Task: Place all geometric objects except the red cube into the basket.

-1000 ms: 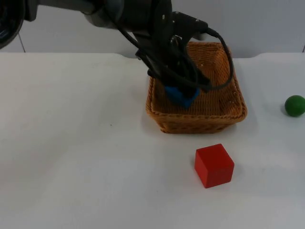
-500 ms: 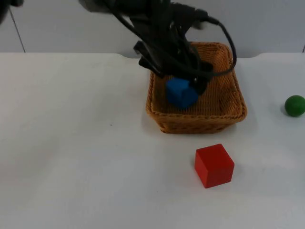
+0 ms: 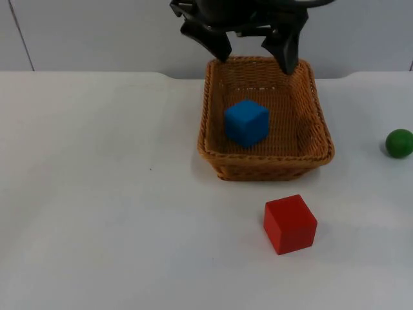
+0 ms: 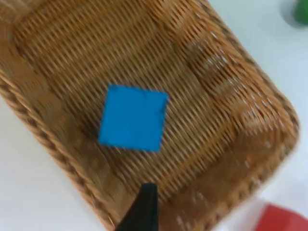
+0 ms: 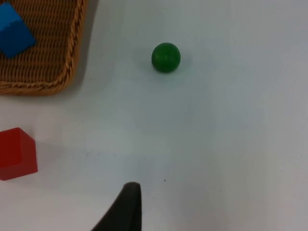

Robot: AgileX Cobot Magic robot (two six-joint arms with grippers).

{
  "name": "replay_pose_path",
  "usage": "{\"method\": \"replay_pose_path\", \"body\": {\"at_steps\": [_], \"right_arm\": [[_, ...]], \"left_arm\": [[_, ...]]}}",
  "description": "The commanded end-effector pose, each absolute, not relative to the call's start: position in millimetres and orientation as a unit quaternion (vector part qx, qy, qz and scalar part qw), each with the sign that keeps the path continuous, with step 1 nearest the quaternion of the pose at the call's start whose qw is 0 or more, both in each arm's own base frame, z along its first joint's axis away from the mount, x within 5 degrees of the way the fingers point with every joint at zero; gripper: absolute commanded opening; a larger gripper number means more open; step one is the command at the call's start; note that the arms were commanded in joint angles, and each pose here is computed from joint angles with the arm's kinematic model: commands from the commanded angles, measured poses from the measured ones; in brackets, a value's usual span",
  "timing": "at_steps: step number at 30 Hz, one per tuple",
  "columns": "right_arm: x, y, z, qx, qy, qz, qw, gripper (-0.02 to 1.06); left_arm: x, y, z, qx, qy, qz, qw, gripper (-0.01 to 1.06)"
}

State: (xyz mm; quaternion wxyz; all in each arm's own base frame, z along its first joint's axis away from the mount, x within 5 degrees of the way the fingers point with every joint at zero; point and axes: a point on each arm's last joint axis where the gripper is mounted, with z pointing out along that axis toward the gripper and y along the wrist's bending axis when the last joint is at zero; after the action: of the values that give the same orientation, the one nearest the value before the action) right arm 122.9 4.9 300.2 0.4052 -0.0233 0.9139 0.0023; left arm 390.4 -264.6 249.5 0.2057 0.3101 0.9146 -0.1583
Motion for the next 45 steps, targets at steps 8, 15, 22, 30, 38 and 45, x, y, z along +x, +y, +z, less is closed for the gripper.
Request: {"method": "replay_pose_path", "body": {"at_steps": [8,15,22,30,38,45], "right_arm": [[123,4,300,-0.022,0.911,-0.003,0.411,1.05],[123,4,300,-0.021,0.911,-0.001,0.411,1.05],[123,4,300,-0.021,0.911,-0.001,0.411,1.05],[123,4,300,-0.021,0.911,-0.001,0.411,1.05],[123,4,300,-0.021,0.913,-0.001,0.408,1.05],[123,4,300,-0.021,0.913,0.002,0.408,1.05]], "left_arm": [[347,-241,254,0.303,0.915,-0.175,0.200,0.91],[304,-210,239,0.286,0.923,-0.156,0.204,0.91],[278,-189,234,0.263,0.929,-0.142,0.217,0.91],[256,-157,227,0.223,0.947,-0.062,0.222,0.91],[244,-113,233,0.151,0.957,-0.020,0.248,0.91],[253,-60,242,0.072,0.966,-0.055,0.243,0.91]]}}
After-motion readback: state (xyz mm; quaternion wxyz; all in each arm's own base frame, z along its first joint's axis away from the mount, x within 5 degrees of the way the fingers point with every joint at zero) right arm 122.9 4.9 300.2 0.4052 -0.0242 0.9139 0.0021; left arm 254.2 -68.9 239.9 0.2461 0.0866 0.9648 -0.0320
